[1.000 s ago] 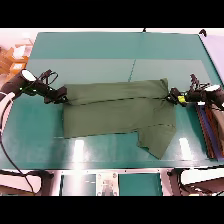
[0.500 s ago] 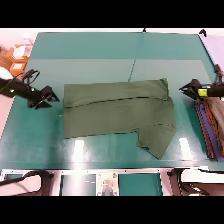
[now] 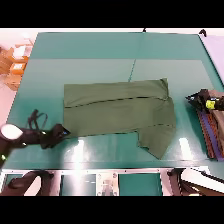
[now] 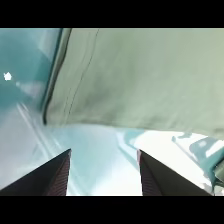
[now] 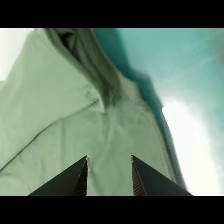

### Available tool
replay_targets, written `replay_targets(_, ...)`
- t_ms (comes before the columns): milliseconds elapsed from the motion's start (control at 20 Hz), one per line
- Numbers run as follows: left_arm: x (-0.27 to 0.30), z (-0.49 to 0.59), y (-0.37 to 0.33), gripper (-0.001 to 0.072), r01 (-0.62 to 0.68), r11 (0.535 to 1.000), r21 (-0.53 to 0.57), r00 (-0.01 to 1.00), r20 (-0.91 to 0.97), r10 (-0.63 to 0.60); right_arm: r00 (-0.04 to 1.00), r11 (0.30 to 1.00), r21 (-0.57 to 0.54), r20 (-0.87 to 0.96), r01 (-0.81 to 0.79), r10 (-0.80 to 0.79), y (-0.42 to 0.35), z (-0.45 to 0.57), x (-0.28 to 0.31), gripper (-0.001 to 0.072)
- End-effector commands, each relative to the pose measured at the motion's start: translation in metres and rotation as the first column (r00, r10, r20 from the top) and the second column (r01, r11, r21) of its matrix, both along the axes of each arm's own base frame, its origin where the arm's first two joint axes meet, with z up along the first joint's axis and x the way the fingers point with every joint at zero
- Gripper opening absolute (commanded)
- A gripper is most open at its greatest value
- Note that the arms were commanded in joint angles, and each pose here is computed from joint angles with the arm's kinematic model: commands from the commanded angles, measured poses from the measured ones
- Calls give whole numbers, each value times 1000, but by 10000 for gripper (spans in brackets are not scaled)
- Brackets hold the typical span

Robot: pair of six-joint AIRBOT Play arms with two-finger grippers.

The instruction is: Fold the shirts.

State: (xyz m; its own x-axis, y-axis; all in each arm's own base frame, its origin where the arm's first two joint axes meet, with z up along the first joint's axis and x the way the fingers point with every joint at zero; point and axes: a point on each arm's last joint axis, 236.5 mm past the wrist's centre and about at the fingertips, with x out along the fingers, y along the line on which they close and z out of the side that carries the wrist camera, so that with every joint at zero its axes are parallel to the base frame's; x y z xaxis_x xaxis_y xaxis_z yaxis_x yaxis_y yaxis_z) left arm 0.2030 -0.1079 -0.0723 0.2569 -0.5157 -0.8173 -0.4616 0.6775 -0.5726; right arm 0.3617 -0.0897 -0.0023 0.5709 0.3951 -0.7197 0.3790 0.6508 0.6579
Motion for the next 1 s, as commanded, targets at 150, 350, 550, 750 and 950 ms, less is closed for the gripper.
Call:
replay_targets(150, 31, -25, -6, 473, -291, 956, -24, 942, 167, 291, 998, 998, 21, 15, -60, 60, 29, 0, 5, 321)
replay_targets(350, 54, -23, 6, 470, -420, 905, -60, 876, 232, 422, 997, 996, 44, 32, -71, 70, 40, 5, 9, 326)
replay_targets(550, 58, -26, -3, 25, -433, 898, -75, 874, 209, 439, 997, 992, 95, 4, -78, 78, 45, 7, 0, 371)
replay_targets(750, 69, -20, 23, 25, -413, 911, -14, 882, 243, 403, 995, 993, 117, -91, -23, 34, 34, 5, -36, 369)
replay_targets(950, 85, -5, 74, 25, -438, 897, 50, 864, 300, 405, 946, 993, 19, -306, 117, -105, 22, -19, -112, 451)
